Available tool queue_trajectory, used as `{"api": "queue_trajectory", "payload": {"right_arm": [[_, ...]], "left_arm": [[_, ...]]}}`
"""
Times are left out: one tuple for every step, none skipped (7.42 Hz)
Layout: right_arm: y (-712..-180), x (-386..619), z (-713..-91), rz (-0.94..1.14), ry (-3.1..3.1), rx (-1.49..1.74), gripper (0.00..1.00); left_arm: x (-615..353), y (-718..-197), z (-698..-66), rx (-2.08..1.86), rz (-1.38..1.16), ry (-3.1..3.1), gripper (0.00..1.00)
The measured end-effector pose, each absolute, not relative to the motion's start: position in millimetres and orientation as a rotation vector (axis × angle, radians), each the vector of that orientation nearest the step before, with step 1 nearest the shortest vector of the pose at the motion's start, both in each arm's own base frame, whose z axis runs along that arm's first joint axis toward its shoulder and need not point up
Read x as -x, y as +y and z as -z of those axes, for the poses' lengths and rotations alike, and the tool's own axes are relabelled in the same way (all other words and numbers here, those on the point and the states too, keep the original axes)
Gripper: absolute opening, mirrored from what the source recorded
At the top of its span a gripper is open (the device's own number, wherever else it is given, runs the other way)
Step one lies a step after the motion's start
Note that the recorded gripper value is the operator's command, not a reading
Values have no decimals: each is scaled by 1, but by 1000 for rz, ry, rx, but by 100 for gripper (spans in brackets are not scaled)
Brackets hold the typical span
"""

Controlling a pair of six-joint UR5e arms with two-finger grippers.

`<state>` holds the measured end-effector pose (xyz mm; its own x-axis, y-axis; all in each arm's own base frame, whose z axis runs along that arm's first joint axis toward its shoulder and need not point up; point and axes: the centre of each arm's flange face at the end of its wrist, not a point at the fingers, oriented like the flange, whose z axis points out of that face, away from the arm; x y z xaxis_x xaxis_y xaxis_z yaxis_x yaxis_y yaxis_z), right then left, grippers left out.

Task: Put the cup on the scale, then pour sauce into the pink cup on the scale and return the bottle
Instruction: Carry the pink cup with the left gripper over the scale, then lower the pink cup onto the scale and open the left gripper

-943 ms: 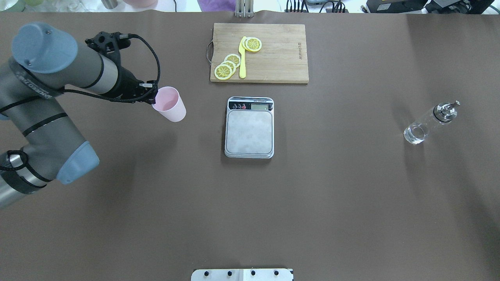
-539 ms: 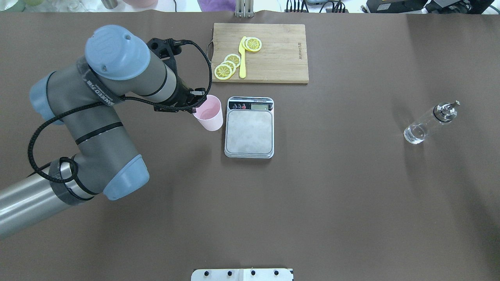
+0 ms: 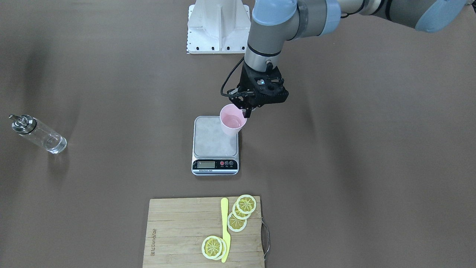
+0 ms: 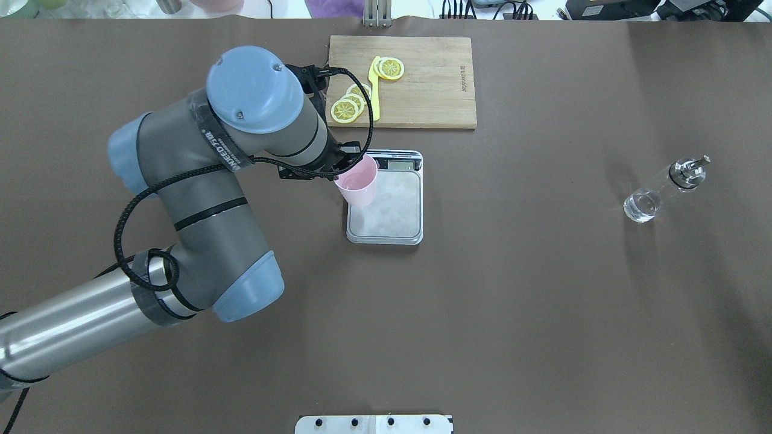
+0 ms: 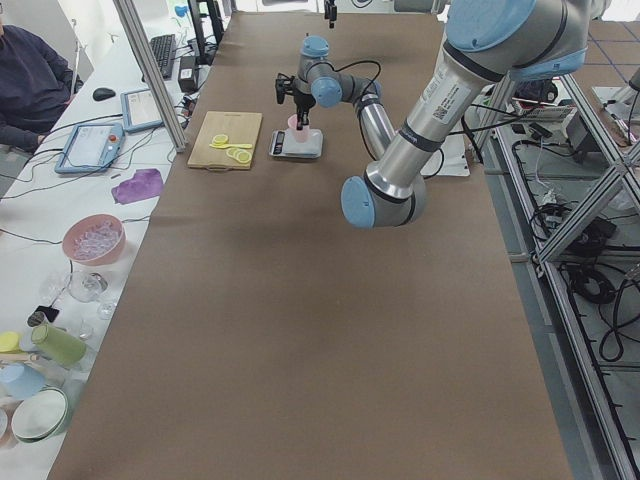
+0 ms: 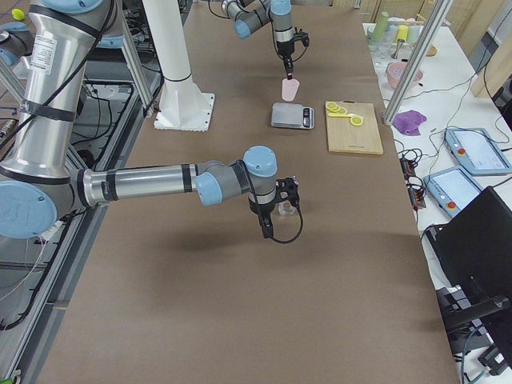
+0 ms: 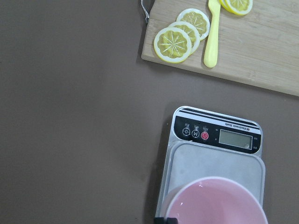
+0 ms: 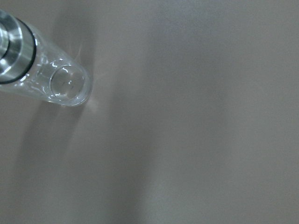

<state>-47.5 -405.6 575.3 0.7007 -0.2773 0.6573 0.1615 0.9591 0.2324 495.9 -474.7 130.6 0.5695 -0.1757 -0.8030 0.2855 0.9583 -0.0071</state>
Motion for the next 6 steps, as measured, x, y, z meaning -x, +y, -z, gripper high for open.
{"api": "queue_trajectory", "payload": {"right_arm": [[-406, 48, -577, 245, -756, -159, 100], [-406, 48, -578, 244, -756, -157, 100], [-406, 48, -580, 243, -755, -154, 100], [-406, 48, -580, 242, -755, -153, 100], [-406, 48, -580, 242, -755, -153, 100], [-406, 48, -581, 242, -754, -152, 100]], "left_arm": [[-515, -477, -122, -128, 277, 913, 0], [-529, -479, -118, -127, 278, 901, 0], [-537, -480, -118, -125, 279, 893, 0], [-541, -482, -120, -127, 281, 884, 0], [-546, -482, -123, -131, 282, 874, 0], [-550, -479, -125, -132, 279, 868, 0]]}}
